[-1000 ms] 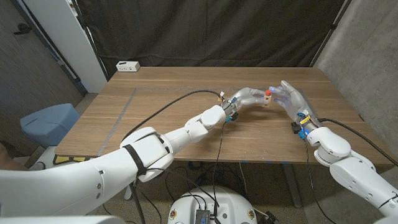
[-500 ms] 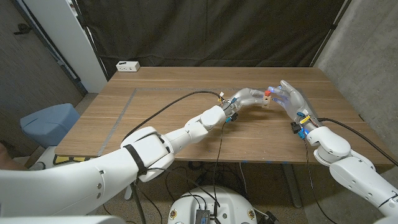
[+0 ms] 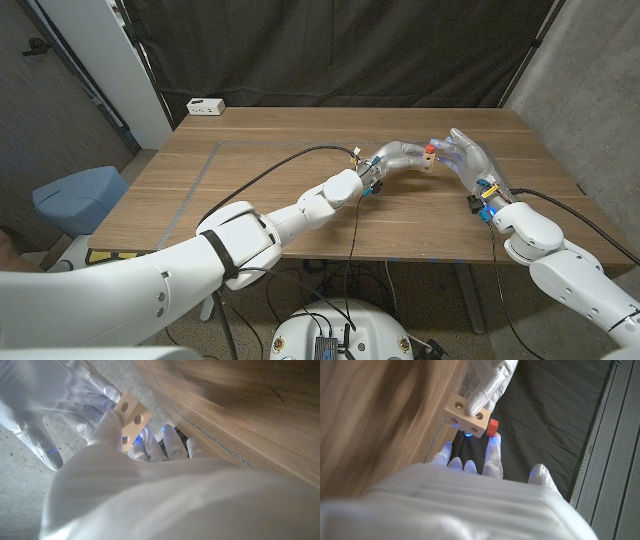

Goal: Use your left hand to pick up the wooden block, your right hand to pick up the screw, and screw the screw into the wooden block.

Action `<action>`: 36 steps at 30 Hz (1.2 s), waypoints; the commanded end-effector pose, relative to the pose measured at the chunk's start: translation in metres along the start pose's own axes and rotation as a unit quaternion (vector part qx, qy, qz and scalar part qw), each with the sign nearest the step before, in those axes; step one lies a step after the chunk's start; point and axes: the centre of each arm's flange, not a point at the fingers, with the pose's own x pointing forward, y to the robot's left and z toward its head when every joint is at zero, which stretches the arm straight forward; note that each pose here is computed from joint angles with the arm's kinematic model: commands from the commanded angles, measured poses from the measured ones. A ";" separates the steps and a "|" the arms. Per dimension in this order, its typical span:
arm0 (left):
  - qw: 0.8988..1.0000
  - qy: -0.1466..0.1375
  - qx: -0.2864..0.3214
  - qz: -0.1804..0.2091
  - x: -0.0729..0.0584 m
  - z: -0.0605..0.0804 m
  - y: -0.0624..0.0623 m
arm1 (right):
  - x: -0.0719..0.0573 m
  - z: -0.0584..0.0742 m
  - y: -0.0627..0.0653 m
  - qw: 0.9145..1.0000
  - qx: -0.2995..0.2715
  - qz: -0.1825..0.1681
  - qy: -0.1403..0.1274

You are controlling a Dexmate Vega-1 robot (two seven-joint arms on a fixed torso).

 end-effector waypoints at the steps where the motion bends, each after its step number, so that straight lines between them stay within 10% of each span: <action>1: 1.000 0.002 0.000 -0.002 0.002 0.000 0.000 | 0.000 0.000 0.000 1.000 0.000 0.000 0.002; 36: 1.000 0.014 0.002 -0.004 0.006 -0.001 0.003 | 0.008 -0.005 -0.004 1.000 0.006 -0.011 0.006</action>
